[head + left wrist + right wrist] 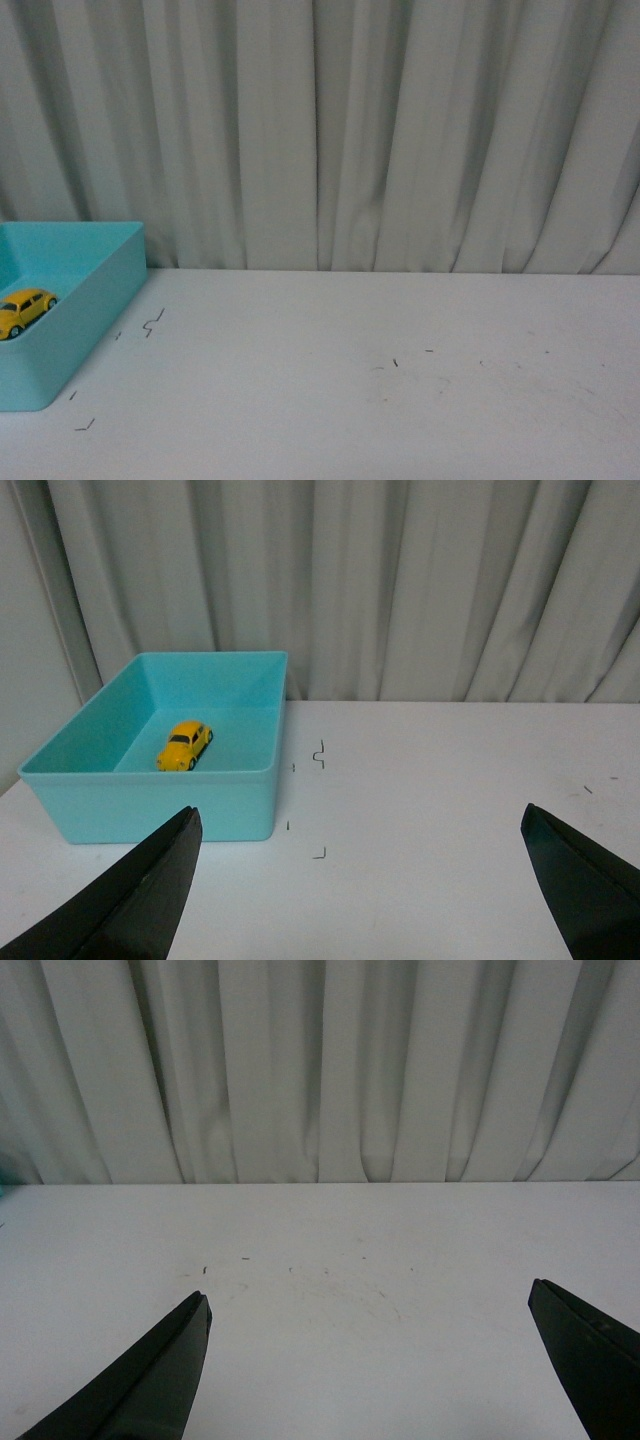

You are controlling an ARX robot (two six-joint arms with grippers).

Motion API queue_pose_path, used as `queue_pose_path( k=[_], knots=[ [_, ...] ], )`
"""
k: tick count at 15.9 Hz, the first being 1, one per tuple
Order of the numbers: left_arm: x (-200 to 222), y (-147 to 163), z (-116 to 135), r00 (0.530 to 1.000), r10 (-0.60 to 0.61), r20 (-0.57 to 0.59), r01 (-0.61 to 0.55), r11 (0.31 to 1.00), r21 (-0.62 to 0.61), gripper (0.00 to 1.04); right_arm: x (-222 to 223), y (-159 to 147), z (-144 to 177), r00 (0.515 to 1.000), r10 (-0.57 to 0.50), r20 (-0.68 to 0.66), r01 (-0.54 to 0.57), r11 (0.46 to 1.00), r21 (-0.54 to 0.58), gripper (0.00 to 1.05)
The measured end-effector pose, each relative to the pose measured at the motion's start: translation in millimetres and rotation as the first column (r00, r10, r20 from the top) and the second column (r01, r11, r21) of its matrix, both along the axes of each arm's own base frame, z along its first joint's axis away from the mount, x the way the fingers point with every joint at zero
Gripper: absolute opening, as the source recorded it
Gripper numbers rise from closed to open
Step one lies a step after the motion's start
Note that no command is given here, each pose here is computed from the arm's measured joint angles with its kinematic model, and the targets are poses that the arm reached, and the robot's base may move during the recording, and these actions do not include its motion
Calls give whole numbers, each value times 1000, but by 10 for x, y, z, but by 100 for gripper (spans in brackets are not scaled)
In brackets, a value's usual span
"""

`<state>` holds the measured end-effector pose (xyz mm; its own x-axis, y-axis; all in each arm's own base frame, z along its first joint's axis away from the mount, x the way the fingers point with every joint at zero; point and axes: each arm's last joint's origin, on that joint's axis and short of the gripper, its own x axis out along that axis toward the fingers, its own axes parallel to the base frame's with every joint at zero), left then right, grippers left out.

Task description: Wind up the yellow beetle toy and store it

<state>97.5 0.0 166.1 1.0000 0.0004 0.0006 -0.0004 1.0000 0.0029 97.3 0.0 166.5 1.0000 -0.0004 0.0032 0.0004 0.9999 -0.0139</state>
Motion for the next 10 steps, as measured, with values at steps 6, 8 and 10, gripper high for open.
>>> queue_pose_path(
  k=[6,8,10],
  knots=[
    [0,0,-1,1000,0,0,0,1000,0,98,0,0,0,1000,0,0,0,1000,0,98],
    [0,0,-1,1000,0,0,0,1000,0,98,0,0,0,1000,0,0,0,1000,0,98],
    [0,0,0,1000,0,0,0,1000,0,98,0,0,0,1000,0,0,0,1000,0,98]
  ],
)
